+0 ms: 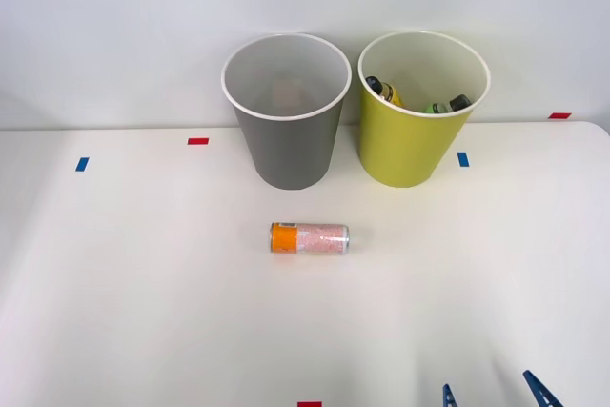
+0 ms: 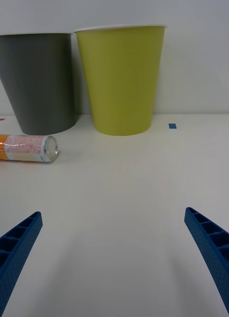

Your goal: Put cans in the gray bin, plastic bottles in the light green bin

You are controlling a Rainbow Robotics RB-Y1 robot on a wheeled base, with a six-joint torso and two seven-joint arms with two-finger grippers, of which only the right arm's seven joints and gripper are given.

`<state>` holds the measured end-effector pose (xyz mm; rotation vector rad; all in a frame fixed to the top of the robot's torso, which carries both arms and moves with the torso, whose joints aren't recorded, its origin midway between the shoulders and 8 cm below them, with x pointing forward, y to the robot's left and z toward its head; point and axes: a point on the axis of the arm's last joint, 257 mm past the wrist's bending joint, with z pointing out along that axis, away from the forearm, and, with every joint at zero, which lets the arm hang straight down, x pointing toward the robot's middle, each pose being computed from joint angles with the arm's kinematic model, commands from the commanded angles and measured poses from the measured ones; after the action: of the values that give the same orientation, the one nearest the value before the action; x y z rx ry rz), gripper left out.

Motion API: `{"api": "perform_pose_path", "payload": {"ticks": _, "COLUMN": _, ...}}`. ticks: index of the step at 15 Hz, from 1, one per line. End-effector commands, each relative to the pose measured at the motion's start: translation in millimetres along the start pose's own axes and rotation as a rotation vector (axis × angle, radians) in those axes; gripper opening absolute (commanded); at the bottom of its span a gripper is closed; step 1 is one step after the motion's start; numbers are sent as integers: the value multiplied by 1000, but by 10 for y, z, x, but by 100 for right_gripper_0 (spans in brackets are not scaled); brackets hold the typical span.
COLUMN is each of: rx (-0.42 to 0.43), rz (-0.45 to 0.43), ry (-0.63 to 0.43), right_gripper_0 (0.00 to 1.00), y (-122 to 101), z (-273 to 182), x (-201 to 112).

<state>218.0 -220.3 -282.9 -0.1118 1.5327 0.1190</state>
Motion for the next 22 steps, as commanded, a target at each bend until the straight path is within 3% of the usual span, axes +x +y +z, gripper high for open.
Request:
{"api": "perform_pose_path", "payload": {"ticks": 1, "rx": -25, "rz": -23, "ry": -8, "right_gripper_0": 100, "y": 17, "z": 83, "x": -96}}
{"api": "perform_pose_path", "payload": {"ticks": 7, "rx": -10, "rz": 95, "ry": 155, "right_gripper_0": 100, "y": 59, "z": 413, "x": -145}}
{"api": "perform_pose_path", "payload": {"ticks": 10, "rx": -19, "rz": 94, "ry": 266, "right_gripper_0": 100, "y": 57, "z": 592, "x": -288}}
{"api": "perform_pose_path", "payload": {"ticks": 15, "rx": -127, "rz": 45, "ry": 370, "right_gripper_0": 100, "y": 247, "z": 827, "x": -408}}
{"api": "perform_pose_path", "payload": {"ticks": 18, "rx": -221, "rz": 148, "ry": 409, "right_gripper_0": 100, "y": 519, "z": 936, "x": -466}}
{"api": "perform_pose_path", "payload": {"ticks": 22, "rx": -286, "rz": 127, "ry": 473, "right_gripper_0": 100, "y": 632, "z": 1200, "x": -478}}
